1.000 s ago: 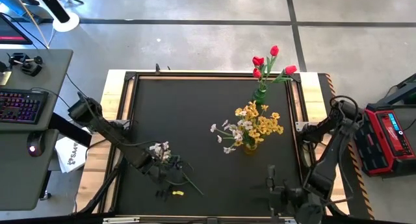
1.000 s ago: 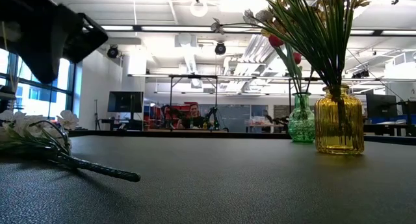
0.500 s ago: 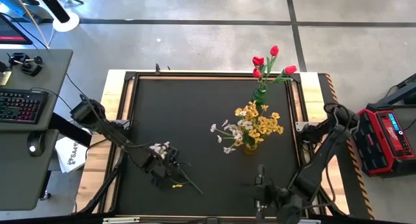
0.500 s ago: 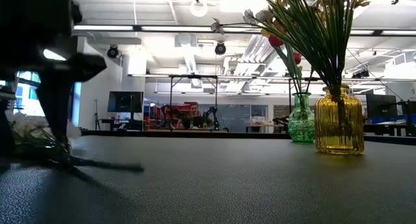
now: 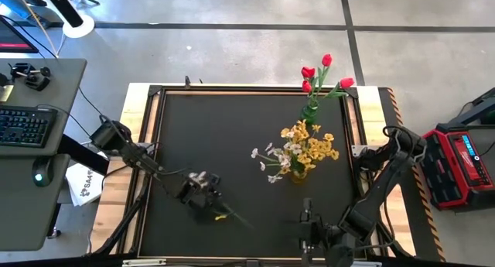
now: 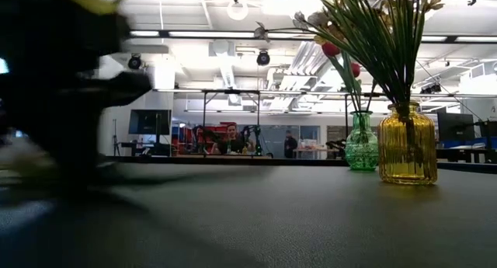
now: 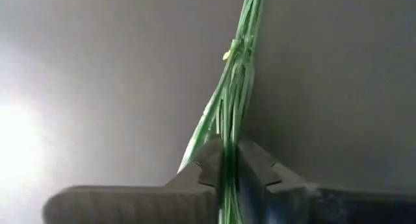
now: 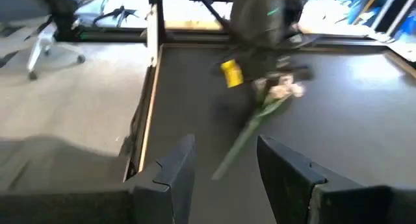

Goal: Sort flowers into vase by color
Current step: Put the white flowers into the yellow vase

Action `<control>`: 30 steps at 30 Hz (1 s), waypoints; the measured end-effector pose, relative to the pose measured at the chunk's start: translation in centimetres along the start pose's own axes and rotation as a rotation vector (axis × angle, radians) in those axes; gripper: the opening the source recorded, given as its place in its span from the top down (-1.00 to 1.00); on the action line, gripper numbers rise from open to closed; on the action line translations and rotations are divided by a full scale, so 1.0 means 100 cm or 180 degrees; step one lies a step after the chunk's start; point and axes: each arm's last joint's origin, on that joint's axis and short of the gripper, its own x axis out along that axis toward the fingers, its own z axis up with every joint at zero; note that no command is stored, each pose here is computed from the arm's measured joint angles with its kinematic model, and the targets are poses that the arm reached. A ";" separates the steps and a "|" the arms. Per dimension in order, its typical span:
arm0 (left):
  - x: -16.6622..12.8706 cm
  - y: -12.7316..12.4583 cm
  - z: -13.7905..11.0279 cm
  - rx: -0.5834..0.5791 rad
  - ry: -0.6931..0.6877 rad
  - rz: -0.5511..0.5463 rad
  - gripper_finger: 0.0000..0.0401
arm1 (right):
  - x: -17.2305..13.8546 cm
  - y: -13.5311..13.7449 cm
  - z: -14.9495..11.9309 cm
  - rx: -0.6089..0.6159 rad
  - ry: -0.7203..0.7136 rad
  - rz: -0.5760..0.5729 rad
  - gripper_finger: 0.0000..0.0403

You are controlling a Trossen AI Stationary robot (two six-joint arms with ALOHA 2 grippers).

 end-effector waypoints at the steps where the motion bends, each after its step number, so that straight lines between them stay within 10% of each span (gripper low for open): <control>1: -0.001 0.005 0.006 -0.0076 -0.0091 0.0022 0.95 | 0.001 0.000 -0.001 -0.0009 0.0043 0.0057 0.26; 12: -0.016 0.029 0.058 -0.0481 -0.0570 0.0042 0.98 | 0.021 0.005 -0.015 0.0089 0.0451 0.0392 0.26; 30: 0.037 0.024 0.076 -0.0516 0.0016 -0.0081 0.72 | 0.125 -0.007 -0.072 0.0412 0.1091 0.0367 -0.07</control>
